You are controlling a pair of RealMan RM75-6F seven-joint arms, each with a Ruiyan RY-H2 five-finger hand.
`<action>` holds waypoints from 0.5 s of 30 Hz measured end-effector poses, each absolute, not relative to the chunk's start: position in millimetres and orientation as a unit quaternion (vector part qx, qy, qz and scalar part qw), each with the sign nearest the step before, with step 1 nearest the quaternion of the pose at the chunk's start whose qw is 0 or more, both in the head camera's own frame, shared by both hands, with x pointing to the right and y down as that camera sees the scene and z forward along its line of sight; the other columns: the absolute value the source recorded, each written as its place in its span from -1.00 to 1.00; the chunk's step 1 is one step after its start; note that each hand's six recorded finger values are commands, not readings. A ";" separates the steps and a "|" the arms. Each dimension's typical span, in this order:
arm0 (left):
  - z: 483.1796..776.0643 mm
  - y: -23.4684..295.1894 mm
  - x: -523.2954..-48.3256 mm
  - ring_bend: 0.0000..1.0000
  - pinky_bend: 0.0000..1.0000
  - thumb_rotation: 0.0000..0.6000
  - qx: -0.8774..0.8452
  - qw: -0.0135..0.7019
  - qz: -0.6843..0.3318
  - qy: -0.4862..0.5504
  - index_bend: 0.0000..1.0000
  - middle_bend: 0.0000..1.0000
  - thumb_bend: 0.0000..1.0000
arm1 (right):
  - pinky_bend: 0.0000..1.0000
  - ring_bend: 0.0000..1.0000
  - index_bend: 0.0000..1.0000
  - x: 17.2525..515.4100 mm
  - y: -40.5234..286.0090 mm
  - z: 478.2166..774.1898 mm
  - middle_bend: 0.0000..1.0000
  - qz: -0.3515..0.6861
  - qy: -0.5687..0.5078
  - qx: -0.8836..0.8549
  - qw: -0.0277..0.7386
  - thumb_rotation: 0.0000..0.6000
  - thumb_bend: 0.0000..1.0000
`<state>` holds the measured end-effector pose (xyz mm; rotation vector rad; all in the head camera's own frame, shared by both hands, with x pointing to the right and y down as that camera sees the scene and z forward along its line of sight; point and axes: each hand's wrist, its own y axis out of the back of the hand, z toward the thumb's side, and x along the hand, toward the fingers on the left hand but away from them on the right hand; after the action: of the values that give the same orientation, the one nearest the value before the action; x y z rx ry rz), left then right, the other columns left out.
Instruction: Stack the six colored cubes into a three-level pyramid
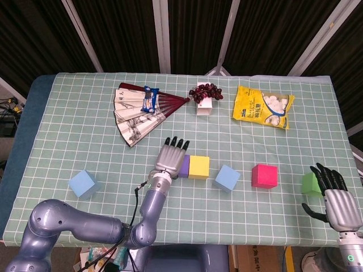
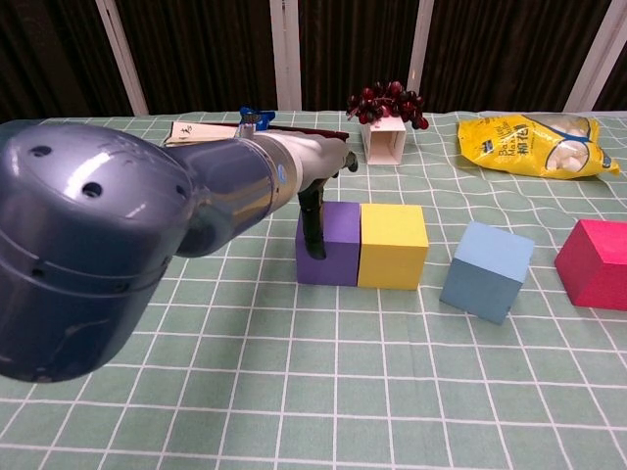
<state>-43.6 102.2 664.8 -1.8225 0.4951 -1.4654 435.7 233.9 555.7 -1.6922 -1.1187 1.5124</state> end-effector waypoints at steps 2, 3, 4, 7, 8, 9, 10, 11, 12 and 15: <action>660.2 99.9 -46.2 -0.94 -0.85 1.00 -0.711 0.370 -0.565 0.198 -1.00 -0.90 -0.82 | -1.00 -1.00 -1.00 435.9 234.0 555.8 -1.00 0.571 -0.421 -0.638 0.301 1.00 -0.50; 657.7 98.5 -47.9 -0.94 -0.85 1.00 -0.711 0.372 -0.562 0.201 -1.00 -0.90 -0.82 | -1.00 -1.00 -1.00 436.2 234.0 555.8 -1.00 0.571 -0.421 -0.637 0.301 1.00 -0.50; 654.2 96.7 -50.7 -0.94 -0.85 1.00 -0.712 0.374 -0.558 0.206 -1.00 -0.90 -0.82 | -1.00 -1.00 -1.00 436.4 234.0 555.8 -1.00 0.571 -0.421 -0.637 0.301 1.00 -0.50; 643.9 92.2 -61.2 -0.94 -0.85 1.00 -0.715 0.376 -0.548 0.219 -1.00 -0.91 -0.82 | -1.00 -1.00 -1.00 436.9 234.0 555.4 -1.00 0.572 -0.421 -0.635 0.303 1.00 -0.50; 640.2 90.5 -65.6 -0.94 -0.85 1.00 -0.715 0.376 -0.545 0.224 -1.00 -0.91 -0.82 | -1.00 -1.00 -1.00 437.1 234.0 555.5 -1.00 0.573 -0.421 -0.635 0.303 1.00 -0.50; 636.2 88.4 -70.5 -0.94 -0.85 1.00 -0.716 0.377 -0.542 0.229 -1.00 -0.91 -0.82 | -1.00 -1.00 -1.00 437.2 234.1 555.5 -1.00 0.573 -0.421 -0.635 0.303 1.00 -0.50; 630.7 85.1 -78.3 -0.94 -0.85 1.00 -0.715 0.378 -0.538 0.237 -1.00 -0.91 -0.82 | -1.00 -1.00 -1.00 437.2 234.0 555.5 -1.00 0.573 -0.421 -0.634 0.304 1.00 -0.50; 626.5 82.6 -84.8 -0.94 -0.85 1.00 -0.714 0.380 -0.535 0.243 -1.00 -0.91 -0.82 | -1.00 -1.00 -1.00 437.2 234.0 555.5 -1.00 0.574 -0.420 -0.634 0.304 1.00 -0.50; 622.3 79.9 -92.0 -0.94 -0.85 1.00 -0.713 0.382 -0.533 0.250 -1.00 -0.91 -0.82 | -1.00 -1.00 -1.00 437.2 234.0 555.5 -1.00 0.574 -0.420 -0.633 0.305 1.00 -0.50; 609.3 72.0 -120.1 -0.94 -0.85 1.00 -0.705 0.389 -0.526 0.275 -1.00 -0.91 -0.82 | -1.00 -1.00 -1.00 437.5 234.0 555.7 -1.00 0.575 -0.419 -0.631 0.307 1.00 -0.50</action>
<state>-120.1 72.0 609.3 -1.7920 0.6990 -1.3372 437.5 234.0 555.7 -1.6696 -1.1090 1.5219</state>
